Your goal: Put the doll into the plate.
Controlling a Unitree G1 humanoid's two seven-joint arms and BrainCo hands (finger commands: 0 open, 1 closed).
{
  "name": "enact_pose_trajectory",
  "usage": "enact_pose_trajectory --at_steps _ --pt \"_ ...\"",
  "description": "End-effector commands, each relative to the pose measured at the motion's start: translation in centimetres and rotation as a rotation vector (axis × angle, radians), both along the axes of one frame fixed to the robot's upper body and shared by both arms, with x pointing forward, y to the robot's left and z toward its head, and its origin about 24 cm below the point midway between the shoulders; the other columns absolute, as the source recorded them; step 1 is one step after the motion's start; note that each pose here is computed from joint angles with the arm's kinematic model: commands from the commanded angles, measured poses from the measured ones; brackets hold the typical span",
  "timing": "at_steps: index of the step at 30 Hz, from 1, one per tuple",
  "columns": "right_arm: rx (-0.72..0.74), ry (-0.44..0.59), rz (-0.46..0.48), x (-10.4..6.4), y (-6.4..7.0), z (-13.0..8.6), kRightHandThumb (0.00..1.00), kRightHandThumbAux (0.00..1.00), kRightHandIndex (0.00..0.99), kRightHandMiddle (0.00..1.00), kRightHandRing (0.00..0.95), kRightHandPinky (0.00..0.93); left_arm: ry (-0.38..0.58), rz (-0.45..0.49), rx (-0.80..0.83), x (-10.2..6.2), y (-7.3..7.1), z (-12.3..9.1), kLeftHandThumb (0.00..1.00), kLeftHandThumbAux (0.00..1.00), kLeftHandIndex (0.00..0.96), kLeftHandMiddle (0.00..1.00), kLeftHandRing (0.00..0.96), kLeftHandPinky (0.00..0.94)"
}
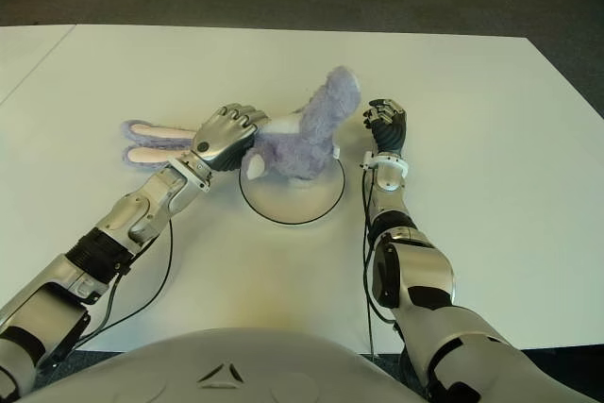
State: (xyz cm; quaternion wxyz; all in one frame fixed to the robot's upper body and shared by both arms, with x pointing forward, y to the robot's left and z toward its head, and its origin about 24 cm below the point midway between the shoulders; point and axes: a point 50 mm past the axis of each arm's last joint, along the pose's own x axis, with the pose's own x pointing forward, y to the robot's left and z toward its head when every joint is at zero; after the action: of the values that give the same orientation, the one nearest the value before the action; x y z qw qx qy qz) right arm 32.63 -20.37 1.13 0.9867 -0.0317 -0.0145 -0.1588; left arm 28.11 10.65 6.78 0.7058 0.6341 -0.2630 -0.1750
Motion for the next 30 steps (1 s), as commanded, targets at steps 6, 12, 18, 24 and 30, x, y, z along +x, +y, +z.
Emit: enact_pose_trajectory --at_steps 6,12,18,24,30 --pt "0.099 0.46 0.003 -8.9 2.1 -10.4 0.691 0.726 0.425 0.593 0.603 0.543 0.296 0.095 -0.038 -0.9 1.5 -5.1 0.845 0.665 0.402 0.571 0.738 0.69" --pt "0.114 0.463 -0.005 -9.0 2.1 -10.5 0.691 0.726 0.424 0.584 0.597 0.539 0.423 0.027 -0.152 -1.2 1.5 -5.2 0.723 0.691 0.403 0.501 0.466 0.38" --pt "0.106 0.466 -0.008 -9.0 2.1 -10.5 0.691 0.727 0.425 0.59 0.604 0.535 0.502 -0.058 -0.22 -1.6 1.9 -4.7 0.431 0.468 0.174 0.419 0.418 0.393" --pt "0.105 0.467 -0.007 -9.0 2.1 -10.5 0.691 0.727 0.424 0.589 0.605 0.537 0.528 -0.102 -0.307 -1.8 2.1 -4.3 0.383 0.486 0.103 0.369 0.386 0.39" --pt "0.104 0.471 -0.007 -9.0 2.1 -10.5 0.691 0.727 0.424 0.584 0.6 0.523 0.535 -0.12 -0.366 -1.8 2.3 -4.1 0.388 0.505 0.08 0.335 0.371 0.383"
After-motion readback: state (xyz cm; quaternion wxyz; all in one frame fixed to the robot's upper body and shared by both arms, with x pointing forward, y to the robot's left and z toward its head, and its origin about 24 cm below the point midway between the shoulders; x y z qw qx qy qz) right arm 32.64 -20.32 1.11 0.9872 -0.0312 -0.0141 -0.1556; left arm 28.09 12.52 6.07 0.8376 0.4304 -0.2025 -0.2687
